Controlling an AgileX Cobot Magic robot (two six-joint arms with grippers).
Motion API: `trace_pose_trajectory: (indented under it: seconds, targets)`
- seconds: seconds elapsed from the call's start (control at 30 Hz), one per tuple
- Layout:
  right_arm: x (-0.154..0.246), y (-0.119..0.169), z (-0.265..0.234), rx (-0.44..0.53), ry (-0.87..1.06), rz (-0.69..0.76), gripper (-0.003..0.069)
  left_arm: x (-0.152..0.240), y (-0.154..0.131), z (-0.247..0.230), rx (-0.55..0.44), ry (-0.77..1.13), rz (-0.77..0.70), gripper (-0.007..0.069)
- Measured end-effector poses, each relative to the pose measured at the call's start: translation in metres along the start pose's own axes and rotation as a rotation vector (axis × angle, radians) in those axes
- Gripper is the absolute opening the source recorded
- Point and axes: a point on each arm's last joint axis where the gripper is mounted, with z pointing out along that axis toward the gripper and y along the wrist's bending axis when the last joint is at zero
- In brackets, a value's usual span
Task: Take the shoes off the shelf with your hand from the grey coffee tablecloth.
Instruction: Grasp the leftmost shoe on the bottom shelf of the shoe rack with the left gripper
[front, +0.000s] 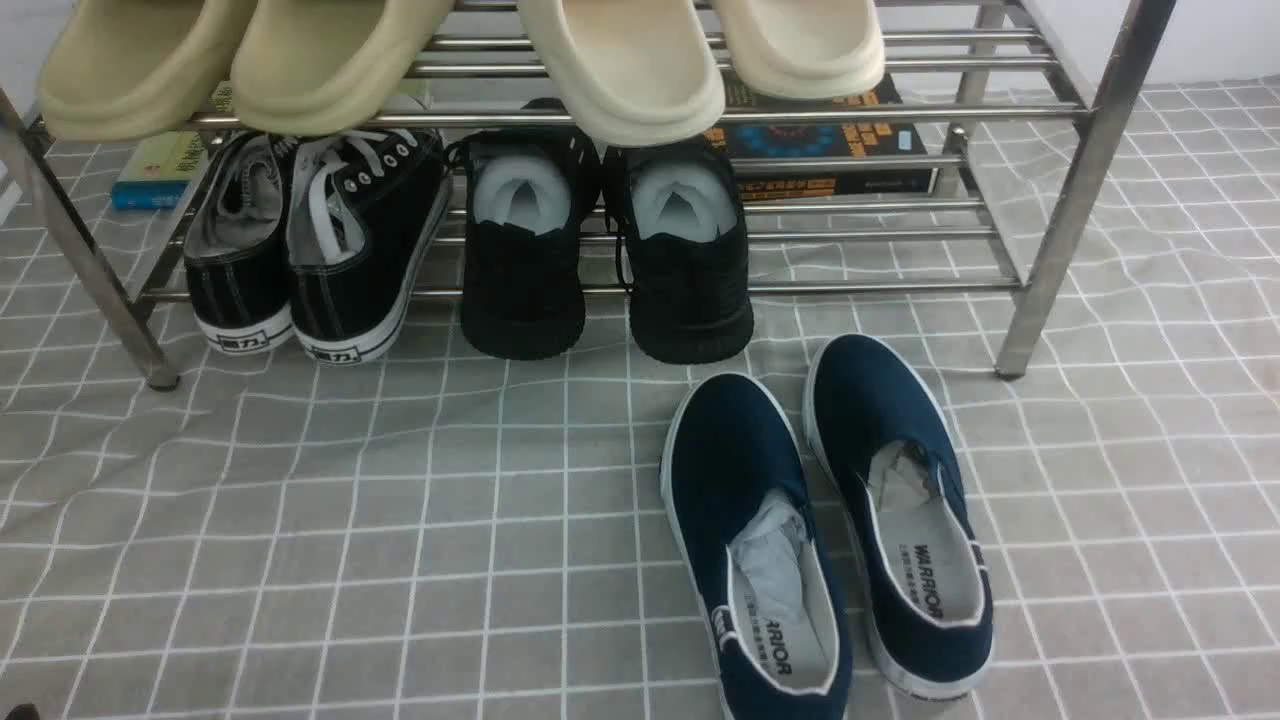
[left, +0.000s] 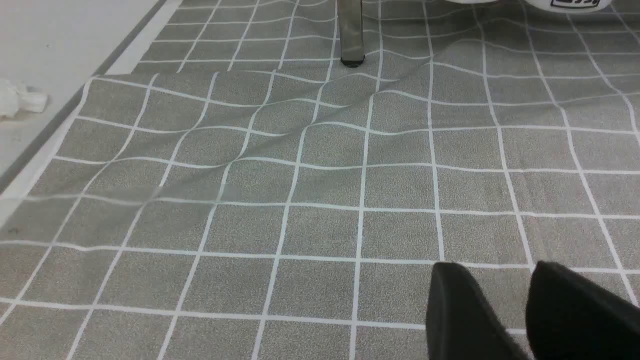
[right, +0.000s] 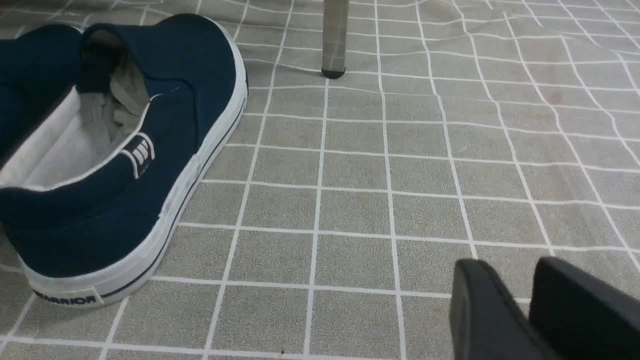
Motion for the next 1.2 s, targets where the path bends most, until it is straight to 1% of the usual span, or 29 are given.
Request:
trace_pose_trajectory:
  seconds: [0.13,0.17,0.2,0.23,0.3,0.33,0.4,0.43,0.47,0.53,0.57,0.63,0.7,0.77,0.8,0.83,0.87,0.9,0.93,0.97,1.03,1.07,1.13,1.2]
  targets:
    - [0.000,0.000,0.000,0.000,0.000,0.000,0.0176,0.000,0.000,0.000,0.000,0.000,-0.005,0.0242]
    - [0.000,0.000,0.000,0.000,0.000,0.000,0.0179,0.000,-0.001,0.000,0.012,0.000,-0.064,0.0242]
    - [0.000,0.000,0.000,0.000,0.000,0.000,0.0179,0.000,-0.002,0.000,0.019,-0.001,-0.086,0.0242]
    - [0.000,0.000,0.000,0.000,0.000,0.000,0.0180,0.000,-0.004,0.000,0.046,0.001,-0.218,0.0242]
    - [0.000,0.000,0.000,0.000,0.000,0.000,0.0183,-0.001,-0.011,-0.001,0.124,0.022,-0.564,0.0242]
    - [0.000,0.000,0.000,0.000,0.000,0.000,0.0183,-0.002,-0.013,-0.001,0.145,0.032,-0.678,0.0242]
    - [0.000,0.000,0.000,0.000,0.000,0.000,0.0183,-0.002,-0.019,-0.002,0.212,0.075,-1.009,0.0242]
    - [0.000,0.000,0.000,0.000,0.000,0.000,0.0185,-0.003,-0.021,-0.002,0.235,0.094,-1.130,0.0242]
    - [0.000,0.000,0.000,0.000,0.000,0.000,0.0185,-0.003,-0.022,-0.002,0.240,0.096,-1.141,0.0242]
    - [0.000,0.000,0.000,0.000,0.000,-0.001,0.0186,-0.005,-0.024,-0.003,0.270,0.120,-1.305,0.0242]
    - [0.000,0.000,0.000,0.000,0.000,-0.001,0.0187,-0.005,-0.024,-0.003,0.277,0.121,-1.341,0.0242]
    - [0.000,0.000,0.000,0.000,0.000,-0.001,0.0189,-0.007,-0.024,-0.003,0.282,0.101,-1.364,0.0242]
    - [0.000,0.000,0.000,0.000,0.000,-0.001,0.0191,-0.009,-0.022,-0.002,0.283,0.065,-1.357,0.0240]
    - [0.000,0.000,0.000,0.000,0.000,-0.001,0.0195,-0.013,-0.020,-0.004,0.281,0.024,-1.272,0.0219]
    - [0.000,0.000,0.000,0.000,0.000,-0.001,0.0197,-0.021,-0.019,-0.007,0.284,0.007,-1.188,0.0192]
    - [0.000,0.000,0.000,0.000,0.000,-0.001,0.0200,-0.029,-0.019,-0.011,0.293,-0.016,-1.135,0.0167]
    - [0.000,0.000,0.000,0.000,0.000,-0.001,0.0200,-0.031,-0.019,-0.012,0.293,-0.020,-1.115,0.0154]
    - [0.000,0.000,0.000,0.000,0.000,-0.001,0.0204,-0.053,-0.016,-0.025,0.305,-0.079,-0.982,0.0078]
    - [0.000,0.000,0.000,0.000,0.000,-0.001,0.0204,-0.066,-0.015,-0.031,0.306,-0.097,-0.936,0.0056]
    - [0.000,0.000,0.000,0.000,0.000,-0.001,0.0204,-0.068,-0.014,-0.031,0.301,-0.094,-0.921,0.0044]
    - [0.000,0.000,0.000,0.000,0.000,-0.001,0.0209,-0.090,-0.012,-0.033,0.260,-0.037,-0.836,0.0007]
    - [0.000,0.000,0.000,0.000,0.000,-0.001,0.0209,-0.094,-0.012,-0.031,0.254,-0.023,-0.831,0.0006]
    - [0.000,0.000,0.000,0.000,0.000,-0.001,0.0213,-0.109,-0.013,-0.017,0.197,0.160,-0.786,0.0001]
    - [0.000,0.000,0.000,0.000,0.000,-0.001,0.0214,-0.119,-0.014,-0.007,0.181,0.246,-0.772,0.0001]
